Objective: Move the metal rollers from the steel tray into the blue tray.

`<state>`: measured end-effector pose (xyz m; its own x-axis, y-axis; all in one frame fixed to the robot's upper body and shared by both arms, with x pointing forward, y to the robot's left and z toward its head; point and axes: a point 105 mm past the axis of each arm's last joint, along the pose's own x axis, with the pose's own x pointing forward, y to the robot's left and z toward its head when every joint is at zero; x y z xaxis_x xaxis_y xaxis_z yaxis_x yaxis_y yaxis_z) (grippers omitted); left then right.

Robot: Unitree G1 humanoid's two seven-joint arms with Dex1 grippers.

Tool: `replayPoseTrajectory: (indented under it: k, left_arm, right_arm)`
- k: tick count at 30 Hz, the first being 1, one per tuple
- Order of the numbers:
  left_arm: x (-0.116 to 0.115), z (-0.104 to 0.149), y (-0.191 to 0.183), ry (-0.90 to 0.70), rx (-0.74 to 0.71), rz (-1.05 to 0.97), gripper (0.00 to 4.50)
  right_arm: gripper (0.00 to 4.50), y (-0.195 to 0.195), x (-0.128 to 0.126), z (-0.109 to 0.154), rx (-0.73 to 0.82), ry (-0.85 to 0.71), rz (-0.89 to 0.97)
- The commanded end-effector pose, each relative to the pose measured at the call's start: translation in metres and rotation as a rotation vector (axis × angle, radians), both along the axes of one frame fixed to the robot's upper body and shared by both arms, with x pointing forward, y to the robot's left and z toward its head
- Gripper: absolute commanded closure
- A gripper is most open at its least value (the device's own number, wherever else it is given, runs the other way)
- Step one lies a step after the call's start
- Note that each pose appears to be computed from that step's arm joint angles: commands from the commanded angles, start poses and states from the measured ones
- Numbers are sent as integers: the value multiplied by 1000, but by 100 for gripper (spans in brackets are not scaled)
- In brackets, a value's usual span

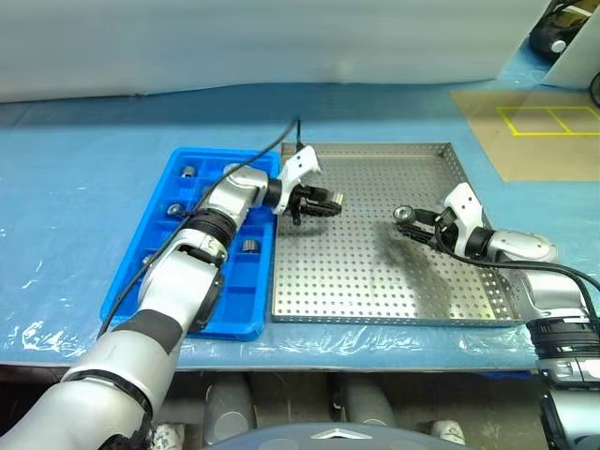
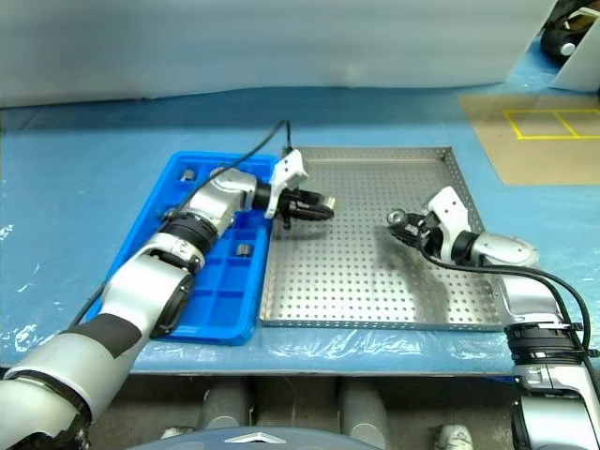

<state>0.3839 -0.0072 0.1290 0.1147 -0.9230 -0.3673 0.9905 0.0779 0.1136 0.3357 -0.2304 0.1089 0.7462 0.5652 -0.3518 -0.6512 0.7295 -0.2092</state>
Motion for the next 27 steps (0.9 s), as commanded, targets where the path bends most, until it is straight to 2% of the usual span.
replayPoseTrajectory:
  k: [1, 5, 6, 20, 23, 27]
  left_arm:
    - [1, 4, -1, -44, 6, -12, 281]
    - [-2, -7, 1, -32, 39, -27, 281]
    - [-3, -9, 1, -33, 48, -29, 281]
    - [-9, -23, 6, 16, 96, -55, 281]
    - [-9, -21, 5, 29, 67, -52, 213]
    - [-2, -15, 1, -33, 52, -4, 84]
  right_arm:
    - [154, -14, -1, 17, -19, -77, -45]
    - [18, -21, -2, 15, -30, -78, -81]
    - [3, -21, -3, 14, -28, -76, -84]
    - [3, -1, 5, 39, 25, -156, -41]
    - [0, 0, 5, 40, 23, -159, -39]
    - [0, 0, 4, 39, 15, -154, -35]
